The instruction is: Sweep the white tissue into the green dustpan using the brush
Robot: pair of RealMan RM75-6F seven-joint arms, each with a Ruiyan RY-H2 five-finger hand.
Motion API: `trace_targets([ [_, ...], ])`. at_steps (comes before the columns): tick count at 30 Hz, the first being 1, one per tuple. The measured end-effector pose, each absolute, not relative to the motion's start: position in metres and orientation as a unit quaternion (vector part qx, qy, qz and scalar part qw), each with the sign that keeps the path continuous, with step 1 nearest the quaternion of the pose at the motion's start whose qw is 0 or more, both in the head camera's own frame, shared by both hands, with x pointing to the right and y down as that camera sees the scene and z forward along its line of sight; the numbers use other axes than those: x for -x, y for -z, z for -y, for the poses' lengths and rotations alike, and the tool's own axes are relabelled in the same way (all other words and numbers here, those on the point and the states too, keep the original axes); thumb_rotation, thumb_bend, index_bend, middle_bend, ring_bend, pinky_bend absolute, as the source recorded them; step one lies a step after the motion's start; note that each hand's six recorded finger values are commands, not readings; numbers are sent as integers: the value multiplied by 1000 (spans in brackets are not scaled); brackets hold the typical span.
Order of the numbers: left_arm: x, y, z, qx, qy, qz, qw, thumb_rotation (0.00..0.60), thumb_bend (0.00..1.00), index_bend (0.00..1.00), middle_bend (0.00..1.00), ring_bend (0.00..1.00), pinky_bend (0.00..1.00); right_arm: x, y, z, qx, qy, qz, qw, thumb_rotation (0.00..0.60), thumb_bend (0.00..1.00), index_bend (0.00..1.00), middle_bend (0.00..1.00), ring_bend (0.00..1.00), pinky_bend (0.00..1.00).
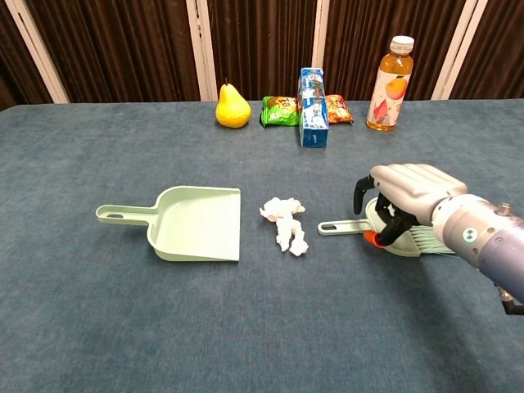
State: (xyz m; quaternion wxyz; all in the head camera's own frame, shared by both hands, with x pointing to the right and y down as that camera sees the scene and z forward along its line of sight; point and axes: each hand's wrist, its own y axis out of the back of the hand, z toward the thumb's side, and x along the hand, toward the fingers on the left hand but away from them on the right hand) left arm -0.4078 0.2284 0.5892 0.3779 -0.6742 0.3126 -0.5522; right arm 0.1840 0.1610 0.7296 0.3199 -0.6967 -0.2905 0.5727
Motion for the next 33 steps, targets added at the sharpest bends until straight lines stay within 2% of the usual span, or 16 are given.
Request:
trace_targets([
  [15, 406, -591, -228, 676, 552, -311, 377, 600, 0, 0, 0, 0, 0, -184, -741, -164, 691, -579, 291, 321, 600, 358, 430, 849, 926, 871],
  [17, 406, -591, -228, 676, 552, -311, 377, 600, 0, 0, 0, 0, 0, -185, -743, -165, 690, -580, 288, 323, 600, 357, 503, 849, 925, 871],
  [22, 406, -591, -228, 676, 552, -311, 377, 600, 0, 0, 0, 0, 0, -187, -746, -169, 690, -585, 280, 321, 600, 408, 792, 849, 926, 871],
  [25, 406, -591, -228, 676, 551, -311, 378, 600, 0, 0, 0, 0, 0, -188, -746, -171, 691, -586, 278, 319, 600, 418, 836, 850, 926, 871],
  [33, 406, -592, -228, 675, 554, -309, 376, 600, 0, 0, 0, 0, 0, -184, -732, -167, 706, -570, 302, 292, 600, 420, 858, 854, 925, 871],
])
